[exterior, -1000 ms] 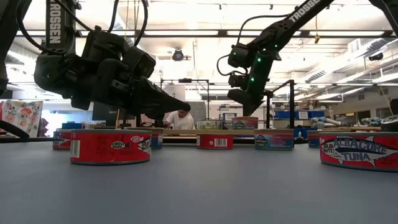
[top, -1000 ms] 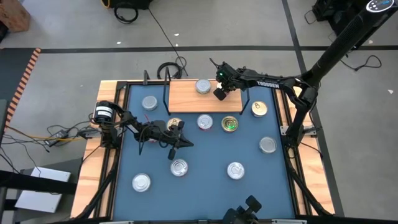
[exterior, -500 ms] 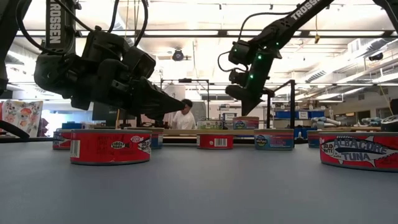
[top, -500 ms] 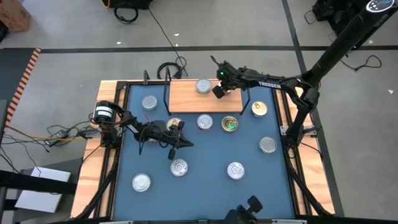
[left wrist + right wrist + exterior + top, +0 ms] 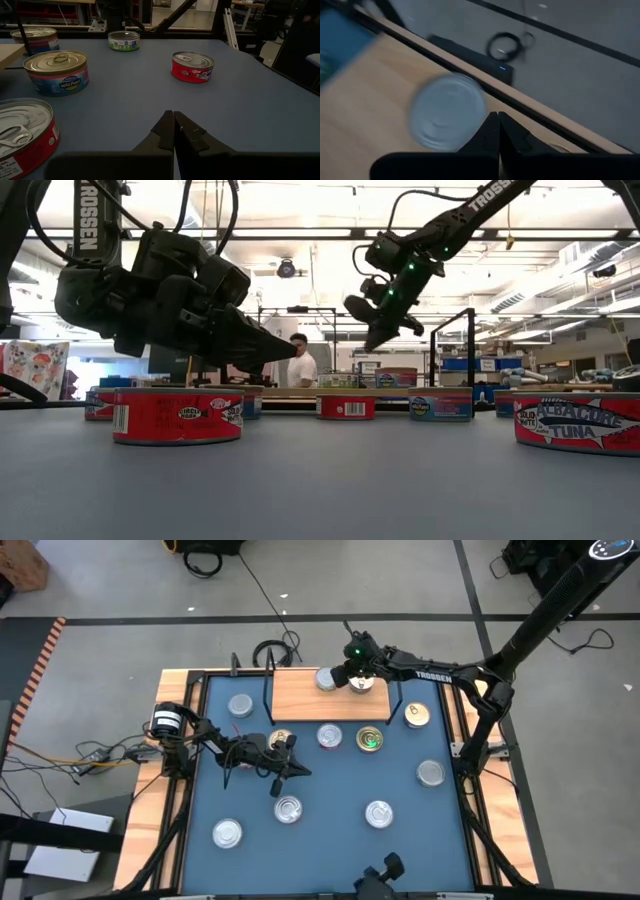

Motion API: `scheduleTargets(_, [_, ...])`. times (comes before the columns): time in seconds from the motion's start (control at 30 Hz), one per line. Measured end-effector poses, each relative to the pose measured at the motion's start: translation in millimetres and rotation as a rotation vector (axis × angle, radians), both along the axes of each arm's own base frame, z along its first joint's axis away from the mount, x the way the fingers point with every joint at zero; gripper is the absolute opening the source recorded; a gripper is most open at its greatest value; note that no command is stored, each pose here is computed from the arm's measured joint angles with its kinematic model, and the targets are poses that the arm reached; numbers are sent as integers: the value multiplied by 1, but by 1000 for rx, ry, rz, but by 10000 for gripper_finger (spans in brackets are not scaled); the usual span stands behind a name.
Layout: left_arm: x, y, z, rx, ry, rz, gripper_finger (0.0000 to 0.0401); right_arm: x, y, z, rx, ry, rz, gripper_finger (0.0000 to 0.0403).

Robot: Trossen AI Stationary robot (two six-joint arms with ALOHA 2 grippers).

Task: Stack canned seafood by type on shelf
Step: Put the red tuna can on the shelf

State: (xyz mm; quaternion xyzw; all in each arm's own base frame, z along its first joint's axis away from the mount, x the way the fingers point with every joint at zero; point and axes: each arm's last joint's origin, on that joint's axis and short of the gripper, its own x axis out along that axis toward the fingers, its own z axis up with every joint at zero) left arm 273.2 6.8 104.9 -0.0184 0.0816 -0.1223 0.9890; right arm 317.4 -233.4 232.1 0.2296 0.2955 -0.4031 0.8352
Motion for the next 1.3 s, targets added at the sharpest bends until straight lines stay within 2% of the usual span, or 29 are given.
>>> scheduleTargets(0.07, [0, 0, 0, 4, -1, -1, 5, 5, 1, 4, -4, -55, 68, 5])
scheduleTargets(0.17, [0, -1, 0, 22, -7, -25, 5, 15, 8, 9, -17, -124, 249, 5])
scheduleTargets(0.37, [0, -1, 0, 25, -8, -30, 5, 28, 40, 31, 6, -269, 559, 6])
scheduleTargets(0.5, [0, 0, 0, 28, -7, -9, 5, 28, 69, 49, -14, -262, 697, 9])
scheduleTargets(0.63, [0, 0, 0, 20, -5, -8, 5, 23, 104, 62, -174, -85, 713, 4])
scheduleTargets(0.73, [0, 0, 0, 4, -1, -5, 5, 14, 127, 61, -243, -39, 700, 4])
scheduleTargets(0.93, [0, 0, 2, 3, -2, -4, 5, -14, 165, 44, -289, -196, 711, 2])
scheduleTargets(1.07, [-1, 0, 5, 3, -6, -4, 5, -37, 190, 29, -335, -287, 673, 2])
scheduleTargets(1.3, [-4, 0, 20, 30, 2, -3, 5, -64, 225, 12, -418, -334, 641, 3])
